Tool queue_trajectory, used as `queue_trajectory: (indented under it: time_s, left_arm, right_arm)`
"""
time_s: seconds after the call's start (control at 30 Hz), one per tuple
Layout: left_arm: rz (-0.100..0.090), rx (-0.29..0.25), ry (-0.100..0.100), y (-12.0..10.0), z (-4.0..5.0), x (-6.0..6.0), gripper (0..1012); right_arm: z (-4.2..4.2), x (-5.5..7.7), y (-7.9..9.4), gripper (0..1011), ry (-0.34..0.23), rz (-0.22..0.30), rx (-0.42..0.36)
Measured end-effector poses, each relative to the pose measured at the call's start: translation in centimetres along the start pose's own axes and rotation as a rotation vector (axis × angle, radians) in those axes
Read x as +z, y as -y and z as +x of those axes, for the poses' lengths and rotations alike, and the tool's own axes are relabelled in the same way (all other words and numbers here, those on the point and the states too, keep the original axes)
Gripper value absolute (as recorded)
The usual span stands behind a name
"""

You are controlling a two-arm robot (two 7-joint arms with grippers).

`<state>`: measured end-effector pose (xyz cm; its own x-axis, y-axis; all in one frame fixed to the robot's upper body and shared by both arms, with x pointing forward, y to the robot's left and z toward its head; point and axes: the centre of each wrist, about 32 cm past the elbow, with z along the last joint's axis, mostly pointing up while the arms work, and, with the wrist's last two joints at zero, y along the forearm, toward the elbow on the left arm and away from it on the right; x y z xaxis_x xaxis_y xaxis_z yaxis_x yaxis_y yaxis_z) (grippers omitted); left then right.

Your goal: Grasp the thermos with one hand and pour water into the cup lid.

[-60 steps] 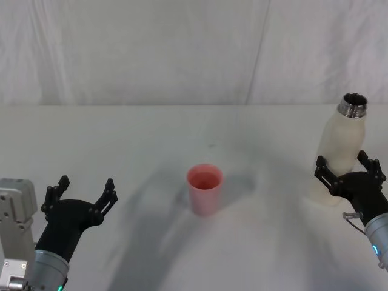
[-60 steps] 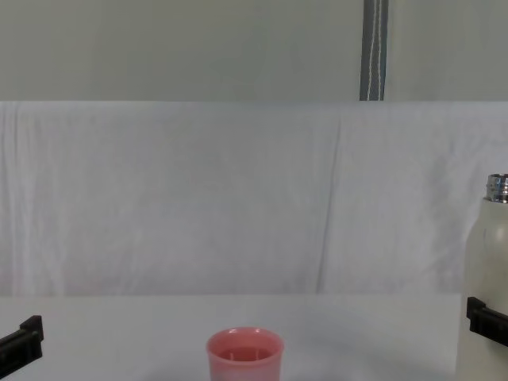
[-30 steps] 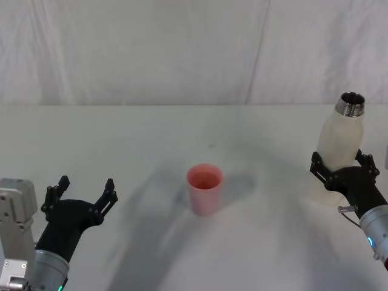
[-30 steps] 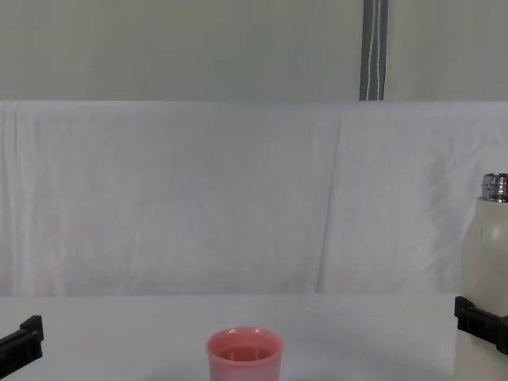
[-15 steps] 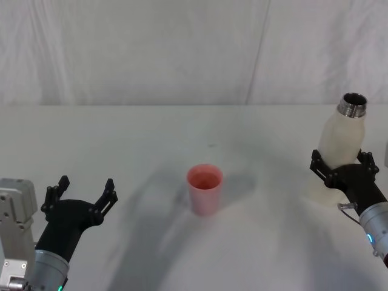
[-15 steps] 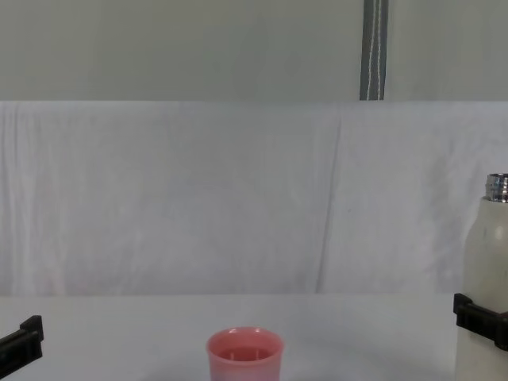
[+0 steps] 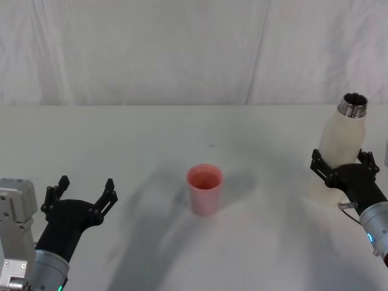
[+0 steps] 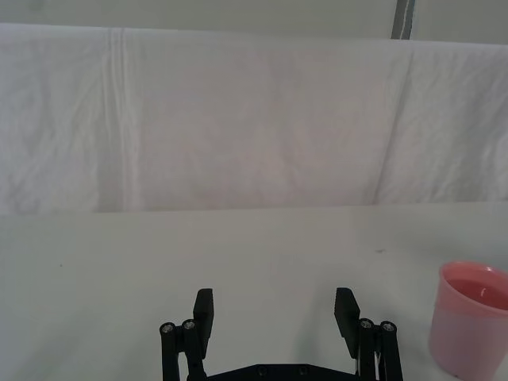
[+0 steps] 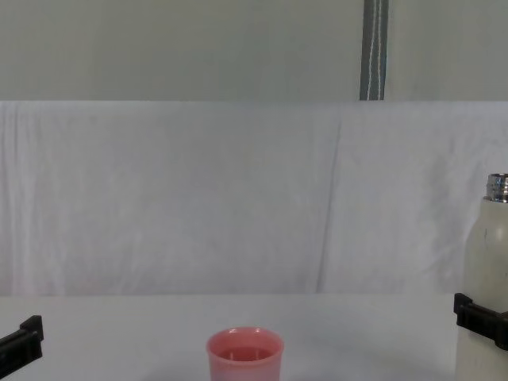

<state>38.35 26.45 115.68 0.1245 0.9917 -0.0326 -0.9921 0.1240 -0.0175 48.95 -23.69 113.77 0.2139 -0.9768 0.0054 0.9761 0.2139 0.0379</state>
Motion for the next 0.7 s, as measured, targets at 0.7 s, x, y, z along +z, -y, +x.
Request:
queue_trajectory:
  time_s: [0.7]
  left_arm:
    - [0.000, 0.000, 0.000, 0.00, 0.00, 0.00, 1001]
  right_arm:
    - [0.04, 0.23, 0.12, 950, 0.008, 0.001, 0.003]
